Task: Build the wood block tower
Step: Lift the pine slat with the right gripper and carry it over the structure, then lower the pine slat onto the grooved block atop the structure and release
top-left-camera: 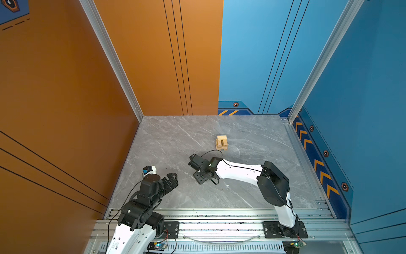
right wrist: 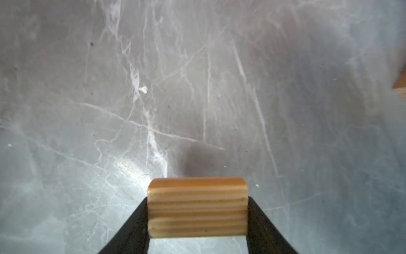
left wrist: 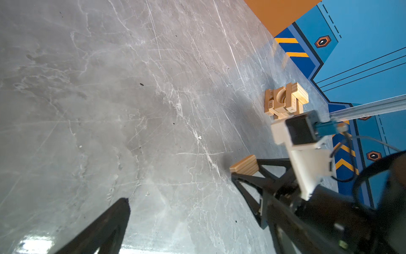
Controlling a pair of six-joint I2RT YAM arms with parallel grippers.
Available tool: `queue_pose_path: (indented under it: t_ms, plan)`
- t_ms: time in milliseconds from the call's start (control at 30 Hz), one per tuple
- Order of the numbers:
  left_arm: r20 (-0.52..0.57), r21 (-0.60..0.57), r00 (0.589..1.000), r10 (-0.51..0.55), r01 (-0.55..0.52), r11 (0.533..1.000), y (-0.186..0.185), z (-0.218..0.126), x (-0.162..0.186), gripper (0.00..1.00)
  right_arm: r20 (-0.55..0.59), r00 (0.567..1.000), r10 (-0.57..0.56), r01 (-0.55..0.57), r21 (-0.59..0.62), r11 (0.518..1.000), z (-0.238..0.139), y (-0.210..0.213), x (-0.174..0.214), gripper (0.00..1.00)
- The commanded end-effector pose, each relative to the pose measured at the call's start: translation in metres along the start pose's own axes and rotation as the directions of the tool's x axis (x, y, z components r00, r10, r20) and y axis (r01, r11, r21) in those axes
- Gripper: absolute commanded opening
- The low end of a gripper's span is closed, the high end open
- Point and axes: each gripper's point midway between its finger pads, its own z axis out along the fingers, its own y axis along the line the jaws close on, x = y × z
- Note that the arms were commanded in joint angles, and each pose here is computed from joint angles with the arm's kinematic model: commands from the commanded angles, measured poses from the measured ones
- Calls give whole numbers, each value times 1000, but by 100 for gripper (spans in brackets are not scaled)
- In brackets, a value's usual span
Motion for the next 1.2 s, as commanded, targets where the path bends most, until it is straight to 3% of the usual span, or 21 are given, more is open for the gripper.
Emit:
queue_pose_path:
  t_ms: [0,667,900,1167]
  plan:
    - [21,39,999,36,-37,999,-17,-2,-14,98,43,997,68,-69,36,997,-27,-22,-19,49]
    - [-36,94,992,123,-119,988,-70,37,-35,98,112,938,327,-342,165,925,-51,-152,-81,48]
    - [-66,104,968,243,-236,966,-101,56,-38,98,102,905,413,-425,197,883,-33,-192,-83,49]
    - [-105,146,946,306,-289,946,-130,76,-35,98,87,877,473,-480,196,855,-18,-209,-81,49]
